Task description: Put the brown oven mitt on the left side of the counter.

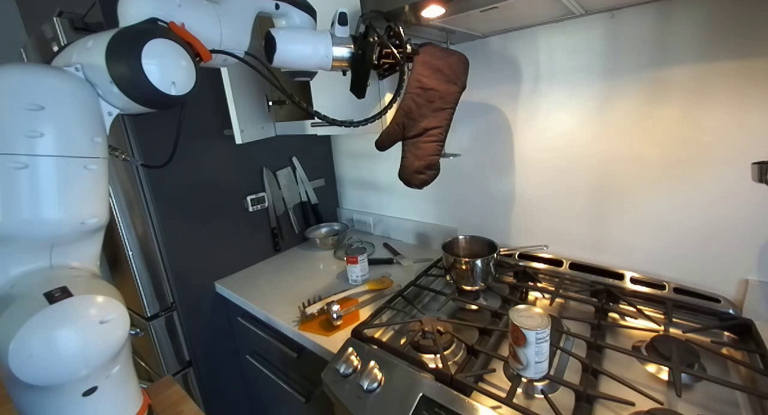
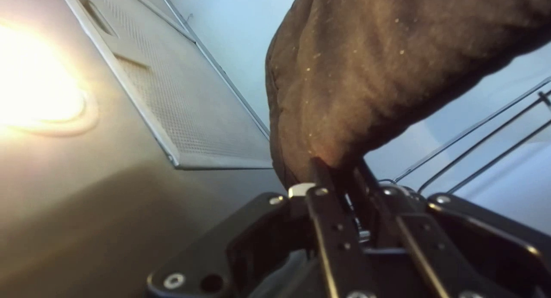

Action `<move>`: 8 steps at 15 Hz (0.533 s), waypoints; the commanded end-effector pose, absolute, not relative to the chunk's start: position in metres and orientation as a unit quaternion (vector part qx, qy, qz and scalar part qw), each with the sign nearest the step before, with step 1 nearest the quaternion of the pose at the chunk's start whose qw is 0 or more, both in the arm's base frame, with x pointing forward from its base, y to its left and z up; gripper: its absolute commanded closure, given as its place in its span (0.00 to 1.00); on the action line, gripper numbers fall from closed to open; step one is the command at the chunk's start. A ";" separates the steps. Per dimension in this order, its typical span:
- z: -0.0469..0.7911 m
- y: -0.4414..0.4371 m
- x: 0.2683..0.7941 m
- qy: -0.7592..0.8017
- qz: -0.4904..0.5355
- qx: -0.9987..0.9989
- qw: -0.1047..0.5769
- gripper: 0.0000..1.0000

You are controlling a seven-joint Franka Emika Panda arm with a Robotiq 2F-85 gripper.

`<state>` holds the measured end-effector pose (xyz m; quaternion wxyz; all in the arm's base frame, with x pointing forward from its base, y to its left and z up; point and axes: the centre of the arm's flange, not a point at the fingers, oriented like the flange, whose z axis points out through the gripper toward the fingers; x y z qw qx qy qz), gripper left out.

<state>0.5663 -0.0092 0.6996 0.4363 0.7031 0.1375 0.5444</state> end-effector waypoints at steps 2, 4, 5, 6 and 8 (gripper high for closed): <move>0.717 -0.009 0.578 0.145 0.552 0.695 0.438 0.96; 0.715 -0.010 0.578 0.144 0.551 0.696 0.437 0.96; 0.715 -0.010 0.579 0.142 0.554 0.695 0.436 0.96; 0.715 -0.011 0.580 0.137 0.556 0.694 0.436 0.96; 0.715 -0.012 0.580 0.134 0.557 0.694 0.436 0.96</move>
